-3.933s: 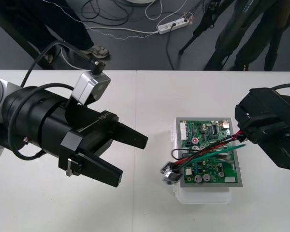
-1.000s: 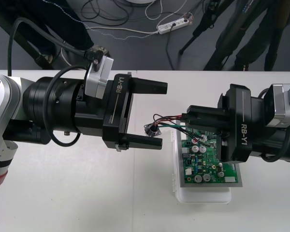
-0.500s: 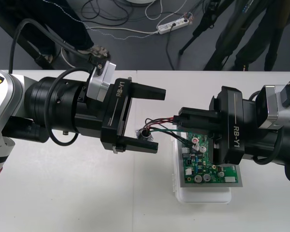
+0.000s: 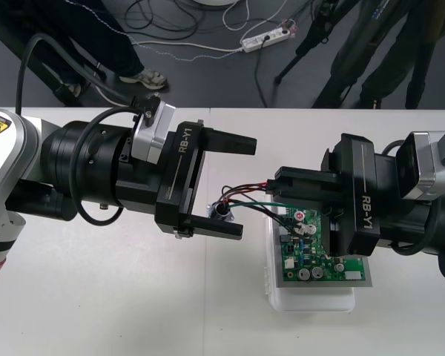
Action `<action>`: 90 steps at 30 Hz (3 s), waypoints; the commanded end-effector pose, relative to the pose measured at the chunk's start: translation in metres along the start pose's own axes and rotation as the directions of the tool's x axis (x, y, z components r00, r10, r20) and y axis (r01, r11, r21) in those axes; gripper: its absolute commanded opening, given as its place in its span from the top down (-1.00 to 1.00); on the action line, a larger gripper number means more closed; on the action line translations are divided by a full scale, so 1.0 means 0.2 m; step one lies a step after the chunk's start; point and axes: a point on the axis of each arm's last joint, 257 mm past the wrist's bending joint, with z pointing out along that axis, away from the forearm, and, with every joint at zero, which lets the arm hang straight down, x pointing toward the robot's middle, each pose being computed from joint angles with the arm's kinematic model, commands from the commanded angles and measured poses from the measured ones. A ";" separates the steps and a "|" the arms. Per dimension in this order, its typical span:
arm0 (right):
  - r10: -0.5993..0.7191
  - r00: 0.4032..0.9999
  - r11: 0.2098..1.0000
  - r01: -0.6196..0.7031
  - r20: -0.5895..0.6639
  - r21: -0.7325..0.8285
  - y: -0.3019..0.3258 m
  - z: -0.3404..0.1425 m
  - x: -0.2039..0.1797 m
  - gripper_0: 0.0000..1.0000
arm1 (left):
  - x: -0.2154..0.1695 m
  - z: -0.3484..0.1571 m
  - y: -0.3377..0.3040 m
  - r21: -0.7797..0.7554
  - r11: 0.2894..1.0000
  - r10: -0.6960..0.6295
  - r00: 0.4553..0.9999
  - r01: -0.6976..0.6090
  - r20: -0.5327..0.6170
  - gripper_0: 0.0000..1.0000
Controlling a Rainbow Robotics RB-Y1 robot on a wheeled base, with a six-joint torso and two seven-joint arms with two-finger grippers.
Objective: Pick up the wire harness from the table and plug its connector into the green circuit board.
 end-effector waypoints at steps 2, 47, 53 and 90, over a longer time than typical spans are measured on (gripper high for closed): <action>0.042 0.999 0.998 -0.040 0.035 -0.040 0.08 0.04 -0.06 1.00 | -0.08 0.04 0.04 -0.010 0.996 0.088 0.996 -0.088 0.025 -1.00; 0.047 0.999 0.998 -0.047 0.006 -0.032 0.07 0.03 -0.03 1.00 | -0.15 0.07 0.05 -0.009 0.995 0.100 0.993 -0.100 0.065 0.56; 0.047 0.999 0.998 -0.047 0.004 -0.029 0.07 0.03 -0.02 1.00 | -0.17 0.09 0.05 -0.005 0.995 0.105 0.992 -0.105 0.077 0.86; 0.046 0.999 0.998 -0.046 -0.001 -0.036 0.08 0.02 -0.02 1.00 | -0.18 0.10 0.04 0.010 0.995 0.103 0.991 -0.104 0.080 1.00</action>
